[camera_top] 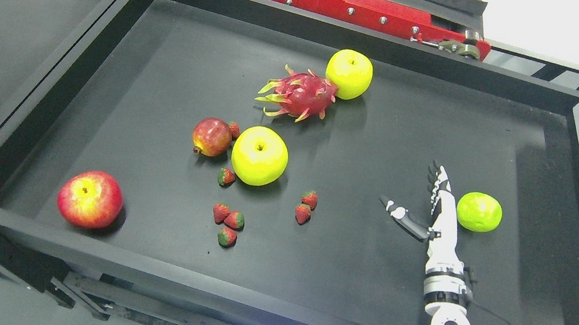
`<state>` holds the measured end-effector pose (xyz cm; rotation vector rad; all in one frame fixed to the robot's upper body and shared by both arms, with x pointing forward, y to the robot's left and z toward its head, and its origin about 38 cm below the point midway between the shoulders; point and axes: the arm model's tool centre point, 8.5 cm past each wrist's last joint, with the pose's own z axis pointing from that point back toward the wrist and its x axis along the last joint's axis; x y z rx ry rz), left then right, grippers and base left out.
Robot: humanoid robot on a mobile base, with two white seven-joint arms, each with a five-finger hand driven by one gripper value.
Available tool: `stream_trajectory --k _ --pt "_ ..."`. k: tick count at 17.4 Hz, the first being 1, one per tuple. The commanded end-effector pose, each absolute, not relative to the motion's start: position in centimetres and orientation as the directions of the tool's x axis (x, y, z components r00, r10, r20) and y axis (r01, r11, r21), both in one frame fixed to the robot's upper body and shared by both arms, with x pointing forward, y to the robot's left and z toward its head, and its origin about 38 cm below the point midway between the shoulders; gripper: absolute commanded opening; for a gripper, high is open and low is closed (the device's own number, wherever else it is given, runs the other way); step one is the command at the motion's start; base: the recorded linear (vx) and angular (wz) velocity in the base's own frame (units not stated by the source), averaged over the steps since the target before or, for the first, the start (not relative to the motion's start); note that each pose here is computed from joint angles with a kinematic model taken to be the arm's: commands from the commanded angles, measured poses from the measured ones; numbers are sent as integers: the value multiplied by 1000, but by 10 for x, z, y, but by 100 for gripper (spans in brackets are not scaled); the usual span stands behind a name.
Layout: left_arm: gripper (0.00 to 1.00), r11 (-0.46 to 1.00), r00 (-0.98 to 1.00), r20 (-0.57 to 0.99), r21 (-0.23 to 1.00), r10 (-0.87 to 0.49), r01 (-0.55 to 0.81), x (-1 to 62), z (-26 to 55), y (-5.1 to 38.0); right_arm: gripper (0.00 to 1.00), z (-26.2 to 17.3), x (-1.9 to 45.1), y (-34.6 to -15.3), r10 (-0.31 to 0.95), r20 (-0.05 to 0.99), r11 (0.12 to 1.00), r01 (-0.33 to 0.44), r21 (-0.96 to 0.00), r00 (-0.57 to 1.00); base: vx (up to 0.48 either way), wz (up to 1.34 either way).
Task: Place green apple on left shelf middle layer
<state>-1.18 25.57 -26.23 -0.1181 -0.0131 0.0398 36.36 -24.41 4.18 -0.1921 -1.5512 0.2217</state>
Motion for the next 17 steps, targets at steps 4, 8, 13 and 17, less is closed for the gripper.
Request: stream_trajectory --k 4,8,13,17 --pt "100 994 999 12 -100 39 -38 -12 -261 267 100 76 341 -237 213 972 976 -31 -217 -101 0 0" --pt "100 994 999 12 -100 39 -38 -12 -261 267 100 76 341 -237 213 972 976 -31 -217 -101 0 0" --pt "100 994 999 12 -100 39 -38 -12 -261 267 100 76 341 -237 213 972 976 -31 -217 -99 0 0" --pt "100 994 999 12 -100 39 -38 -12 -261 267 100 75 341 -237 213 972 976 -32 -217 -96 0 0"
